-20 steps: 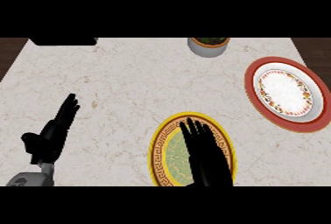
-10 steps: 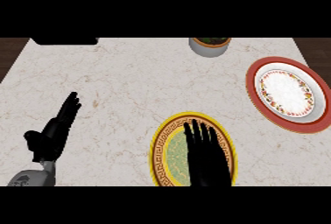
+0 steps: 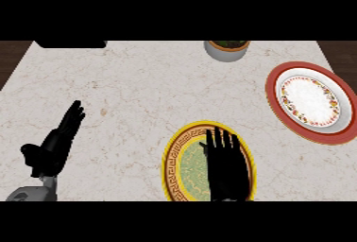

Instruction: Pick the eggplant from the plate and place it in the plate

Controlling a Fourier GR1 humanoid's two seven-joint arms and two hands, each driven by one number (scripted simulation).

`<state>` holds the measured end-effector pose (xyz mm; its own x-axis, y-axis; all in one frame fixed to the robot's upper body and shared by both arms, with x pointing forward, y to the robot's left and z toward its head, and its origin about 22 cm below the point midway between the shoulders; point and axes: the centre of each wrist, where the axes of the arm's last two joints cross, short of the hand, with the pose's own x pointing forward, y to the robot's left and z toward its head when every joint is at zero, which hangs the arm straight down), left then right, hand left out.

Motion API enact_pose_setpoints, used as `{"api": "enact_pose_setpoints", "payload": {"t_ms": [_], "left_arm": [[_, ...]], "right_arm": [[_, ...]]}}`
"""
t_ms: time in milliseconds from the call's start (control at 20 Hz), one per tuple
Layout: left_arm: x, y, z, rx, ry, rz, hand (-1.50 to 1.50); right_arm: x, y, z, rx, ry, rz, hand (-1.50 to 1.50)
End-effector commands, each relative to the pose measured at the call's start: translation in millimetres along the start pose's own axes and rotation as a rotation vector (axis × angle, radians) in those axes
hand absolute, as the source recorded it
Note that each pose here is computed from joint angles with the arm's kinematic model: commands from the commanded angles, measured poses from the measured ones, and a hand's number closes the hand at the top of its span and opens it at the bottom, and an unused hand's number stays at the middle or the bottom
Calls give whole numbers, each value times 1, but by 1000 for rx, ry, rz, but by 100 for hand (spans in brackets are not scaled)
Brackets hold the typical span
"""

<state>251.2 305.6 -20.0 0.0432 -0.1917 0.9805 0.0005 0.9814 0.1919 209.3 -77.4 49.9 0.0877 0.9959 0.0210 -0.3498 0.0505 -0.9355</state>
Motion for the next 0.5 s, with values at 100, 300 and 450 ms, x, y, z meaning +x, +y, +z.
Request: {"api": "enact_pose_setpoints", "payload": {"t_ms": [100, 300, 450], "left_arm": [[-6, -6, -1, -3, -1, 16, 0], [-19, 6, 10, 14, 10, -6, 0], [-4, -11, 5, -10, -3, 12, 0]], "right_arm": [[-14, -7, -31, 49, 68, 34, -150], [1, 24, -16, 34, 84, 68, -150], [-25, 29, -44, 33, 116, 111, -150]]}}
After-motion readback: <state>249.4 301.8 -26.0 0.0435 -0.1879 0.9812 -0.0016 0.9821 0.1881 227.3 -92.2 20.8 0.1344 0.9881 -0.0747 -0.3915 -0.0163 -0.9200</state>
